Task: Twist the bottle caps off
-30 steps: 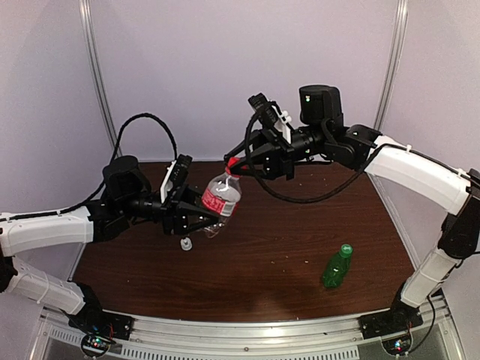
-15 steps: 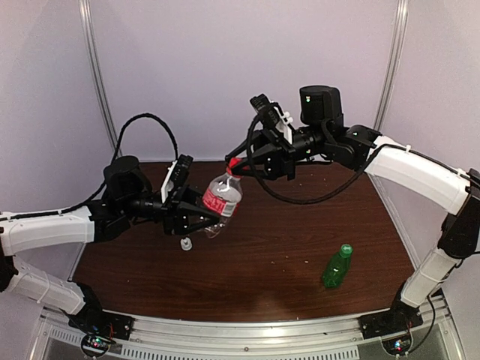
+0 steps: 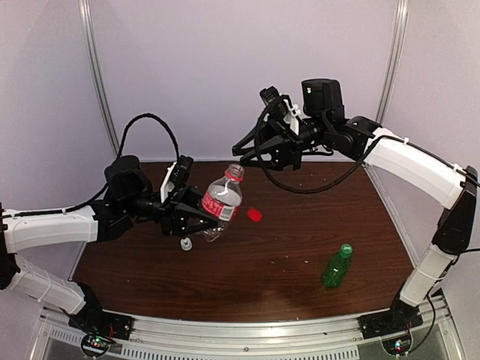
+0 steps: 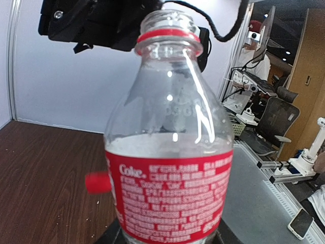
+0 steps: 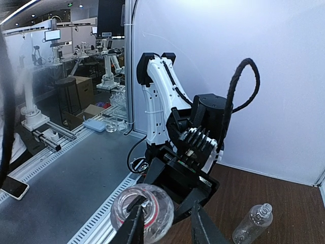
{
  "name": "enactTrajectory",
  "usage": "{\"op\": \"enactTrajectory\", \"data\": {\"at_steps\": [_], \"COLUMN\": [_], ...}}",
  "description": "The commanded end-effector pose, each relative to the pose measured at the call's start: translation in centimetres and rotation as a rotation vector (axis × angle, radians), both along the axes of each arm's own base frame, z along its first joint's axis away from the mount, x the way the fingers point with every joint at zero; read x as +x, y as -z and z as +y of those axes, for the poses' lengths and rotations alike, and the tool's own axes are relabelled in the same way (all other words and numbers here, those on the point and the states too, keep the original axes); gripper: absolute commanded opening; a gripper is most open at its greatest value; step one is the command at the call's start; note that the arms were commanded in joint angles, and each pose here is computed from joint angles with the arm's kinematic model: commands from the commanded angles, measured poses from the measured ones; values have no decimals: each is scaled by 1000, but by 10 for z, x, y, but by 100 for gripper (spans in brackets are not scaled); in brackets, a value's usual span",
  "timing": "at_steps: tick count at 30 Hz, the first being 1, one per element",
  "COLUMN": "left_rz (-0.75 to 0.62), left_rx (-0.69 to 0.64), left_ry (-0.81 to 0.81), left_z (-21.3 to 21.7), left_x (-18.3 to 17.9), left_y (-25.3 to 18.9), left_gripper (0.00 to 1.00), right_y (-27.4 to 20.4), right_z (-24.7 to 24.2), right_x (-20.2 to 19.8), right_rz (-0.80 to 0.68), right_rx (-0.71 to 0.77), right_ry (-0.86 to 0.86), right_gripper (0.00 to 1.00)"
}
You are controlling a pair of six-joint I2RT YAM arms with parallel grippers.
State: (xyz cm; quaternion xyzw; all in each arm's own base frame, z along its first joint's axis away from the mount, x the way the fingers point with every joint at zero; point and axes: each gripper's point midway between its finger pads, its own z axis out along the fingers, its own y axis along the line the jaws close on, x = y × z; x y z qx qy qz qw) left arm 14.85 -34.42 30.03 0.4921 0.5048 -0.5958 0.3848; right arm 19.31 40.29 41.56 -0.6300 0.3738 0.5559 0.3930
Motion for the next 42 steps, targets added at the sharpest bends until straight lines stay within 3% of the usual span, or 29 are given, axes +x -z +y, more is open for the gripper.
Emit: {"op": "enactTrajectory", "data": {"at_steps": [1,6,13,16,30,38,42], "left_rz": [-75,-103,-140,-148,-139,-147,-152], "left_rx": [-69,-27,0,20,75,81,80], "left_ry": [48,-61,-258,-386,-871,-947,-954], "left_z": [2,2,11,18,70,82,84], "left_x": [-9,5,29,47,104,111,111], "left_y": [-22,-20,-22,-21,-32,-37,-38], "left_gripper": [13,13,13,13,14,14,15], "right_y": [-6,-2,10,28,186,267,302], "right_z": [-3,-3,-36,-55,-47,-52,-58], "right_x": [5,27,84,90,36,8,-2], "right_rz": [-20,4,102,142,74,33,40], "right_rx": [0,-38,-85,-131,-652,-990,-1133], "right_ry": [36,219,734,868,860,789,742], "right_gripper": [31,27,45,51,59,61,67]}}
